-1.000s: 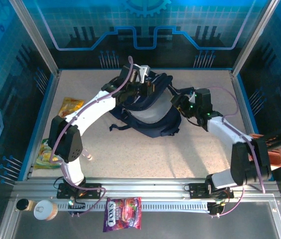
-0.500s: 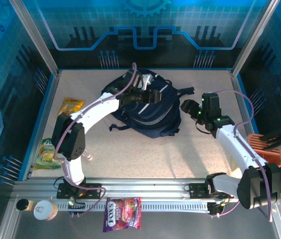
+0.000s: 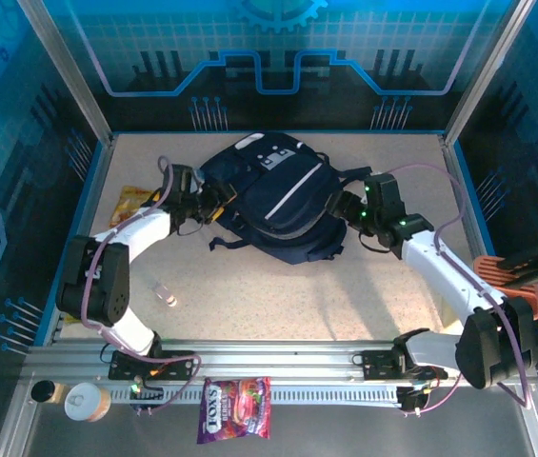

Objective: Pack the student bag
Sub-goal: Close the student bag at the center of the table, then rotate the student bag at the center of the table.

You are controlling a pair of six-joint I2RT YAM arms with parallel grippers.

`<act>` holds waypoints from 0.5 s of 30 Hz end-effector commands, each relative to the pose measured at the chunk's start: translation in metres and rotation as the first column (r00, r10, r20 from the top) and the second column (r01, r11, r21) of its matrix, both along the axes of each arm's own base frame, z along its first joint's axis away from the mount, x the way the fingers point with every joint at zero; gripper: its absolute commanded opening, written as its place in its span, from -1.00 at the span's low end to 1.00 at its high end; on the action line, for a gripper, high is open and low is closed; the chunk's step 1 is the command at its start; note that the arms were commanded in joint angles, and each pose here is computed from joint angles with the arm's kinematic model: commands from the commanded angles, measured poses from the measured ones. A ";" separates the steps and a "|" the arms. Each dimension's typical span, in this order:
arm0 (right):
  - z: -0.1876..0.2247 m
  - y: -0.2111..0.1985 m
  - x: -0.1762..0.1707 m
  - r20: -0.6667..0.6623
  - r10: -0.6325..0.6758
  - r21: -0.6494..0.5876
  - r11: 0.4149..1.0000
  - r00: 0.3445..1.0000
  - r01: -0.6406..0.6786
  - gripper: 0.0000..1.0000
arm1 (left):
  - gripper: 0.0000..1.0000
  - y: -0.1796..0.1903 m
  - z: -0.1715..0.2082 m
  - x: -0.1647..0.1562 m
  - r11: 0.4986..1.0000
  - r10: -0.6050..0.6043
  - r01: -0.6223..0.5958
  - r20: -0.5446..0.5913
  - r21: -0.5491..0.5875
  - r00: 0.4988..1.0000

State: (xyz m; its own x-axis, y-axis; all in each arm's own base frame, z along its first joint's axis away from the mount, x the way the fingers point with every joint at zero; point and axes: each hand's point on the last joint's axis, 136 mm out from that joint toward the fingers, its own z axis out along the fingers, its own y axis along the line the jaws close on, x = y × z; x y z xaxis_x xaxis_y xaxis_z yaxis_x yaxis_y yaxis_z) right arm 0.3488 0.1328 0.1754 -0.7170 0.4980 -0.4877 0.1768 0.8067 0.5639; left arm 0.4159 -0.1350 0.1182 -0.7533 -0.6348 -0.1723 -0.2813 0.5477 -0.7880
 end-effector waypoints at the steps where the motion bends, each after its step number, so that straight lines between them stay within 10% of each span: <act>1: 0.011 0.013 0.005 0.019 0.018 0.006 1.000 1.000 -0.018 0.49 | 0.34 0.001 0.018 0.010 0.983 0.055 -0.050 0.025 -0.175 0.998; 15: 0.002 0.065 -0.001 -0.013 0.142 0.045 0.989 0.990 -0.141 0.49 | 0.35 0.006 -0.003 0.038 0.979 0.092 -0.096 -0.029 -0.179 0.995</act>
